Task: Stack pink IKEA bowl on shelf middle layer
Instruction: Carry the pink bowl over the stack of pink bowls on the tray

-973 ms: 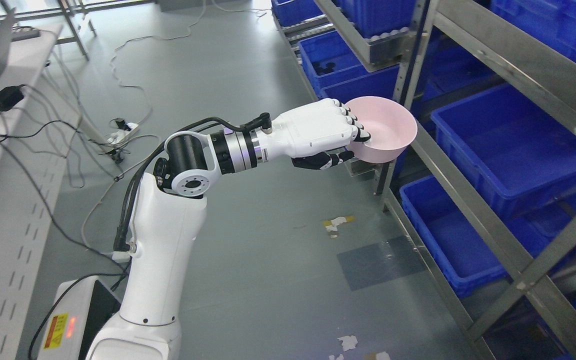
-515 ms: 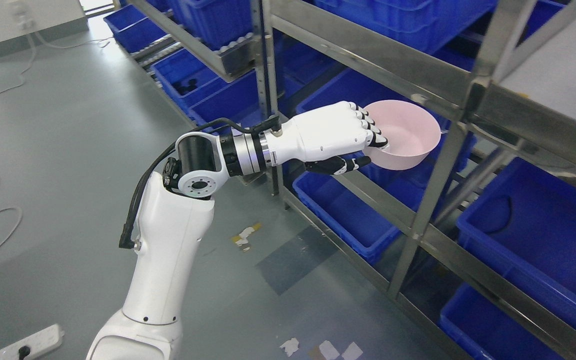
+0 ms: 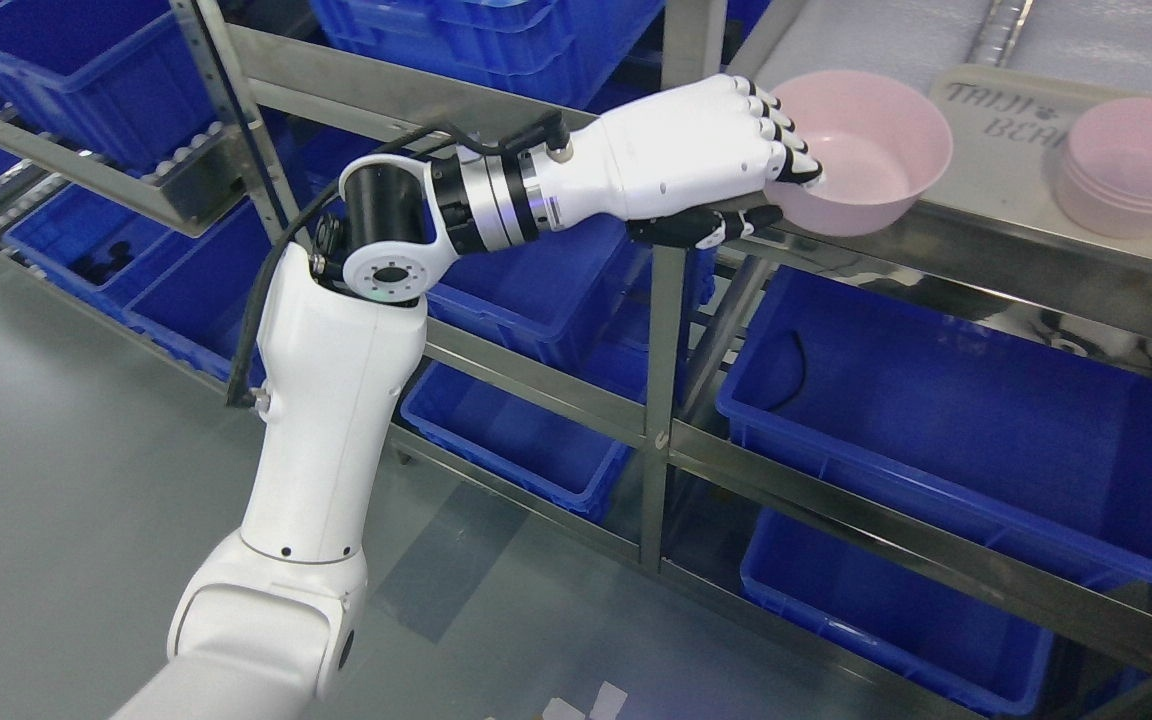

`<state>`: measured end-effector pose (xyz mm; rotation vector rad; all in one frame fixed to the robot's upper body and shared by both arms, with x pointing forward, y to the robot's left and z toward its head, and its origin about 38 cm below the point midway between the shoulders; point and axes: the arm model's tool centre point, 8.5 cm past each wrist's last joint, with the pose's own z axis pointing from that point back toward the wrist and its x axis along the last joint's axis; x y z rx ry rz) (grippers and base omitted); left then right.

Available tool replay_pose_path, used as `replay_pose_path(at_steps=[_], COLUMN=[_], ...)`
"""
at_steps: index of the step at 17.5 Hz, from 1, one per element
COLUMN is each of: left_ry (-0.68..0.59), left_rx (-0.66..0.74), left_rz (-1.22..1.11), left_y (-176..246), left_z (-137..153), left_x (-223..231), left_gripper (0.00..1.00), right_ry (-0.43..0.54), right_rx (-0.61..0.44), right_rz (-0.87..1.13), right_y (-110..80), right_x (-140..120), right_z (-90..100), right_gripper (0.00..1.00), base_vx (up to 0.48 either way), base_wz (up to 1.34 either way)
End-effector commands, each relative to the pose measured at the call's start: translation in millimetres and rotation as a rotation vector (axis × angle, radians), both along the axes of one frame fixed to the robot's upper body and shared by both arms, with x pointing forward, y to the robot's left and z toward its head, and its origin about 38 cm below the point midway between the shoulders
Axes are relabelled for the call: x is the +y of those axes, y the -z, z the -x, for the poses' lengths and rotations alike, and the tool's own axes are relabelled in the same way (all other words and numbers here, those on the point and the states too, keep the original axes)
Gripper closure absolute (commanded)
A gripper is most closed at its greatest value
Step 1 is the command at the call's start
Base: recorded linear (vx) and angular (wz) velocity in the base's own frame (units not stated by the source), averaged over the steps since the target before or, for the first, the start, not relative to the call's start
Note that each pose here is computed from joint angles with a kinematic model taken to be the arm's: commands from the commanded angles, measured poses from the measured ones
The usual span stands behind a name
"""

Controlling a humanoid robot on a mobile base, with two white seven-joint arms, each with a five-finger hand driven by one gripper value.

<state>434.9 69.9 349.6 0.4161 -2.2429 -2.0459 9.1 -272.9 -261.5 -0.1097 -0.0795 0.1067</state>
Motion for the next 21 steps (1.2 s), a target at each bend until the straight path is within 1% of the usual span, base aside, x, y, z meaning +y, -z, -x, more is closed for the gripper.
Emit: replay_pose_path(at_steps=[1,3,5,8,10,15,19,21], left_ry=[-0.158,-0.176,-0.190,-0.187,-0.204,-0.207,-0.274,-0.318], left_rx=[0.057,0.052,0.076,0.121,0.174,0.245,0.255,0.254], left_rz=[-0.052,-0.061,-0.082,-0.074,-0.088,-0.187,-0.199,-0.168], left_y=[-15,-24,-24,-8,10,46,47,32], left_z=[-61,-73,-84,-92,-99,-103,-109,-115], left_x=[26,23,21,4,-2,-13,-8,-4], left_gripper=[0.97,0.97,0.97,0.97,0.96,0.95,0.95,0.95], right_ry=[0.000,0.000,0.000,0.000,0.000,0.000,0.000,0.000], right_rx=[0.006,0.006,0.006,0.006,0.006,0.006,0.006,0.006], right_rz=[0.016,0.016,0.016,0.016,0.016,0.016,0.016,0.016], right_y=[-0.8,-0.8,-0.8,-0.8,-0.8,-0.8,-0.8,-0.8], right_x=[-11,-11,-11,-11,-11,-11,-11,-11], right_z=[8.8,8.8,8.8,8.8,8.8,8.8,8.8,8.8], right_gripper=[0.00,0.00,0.00,0.00,0.00,0.00,0.00,0.00], base_vx=[0.033,0.033,0.034,0.032,0.021,0.022,0.013,0.009], base_wz=[-0.54,-0.51,-0.46,-0.41,-0.35,-0.35,-0.23,-0.16])
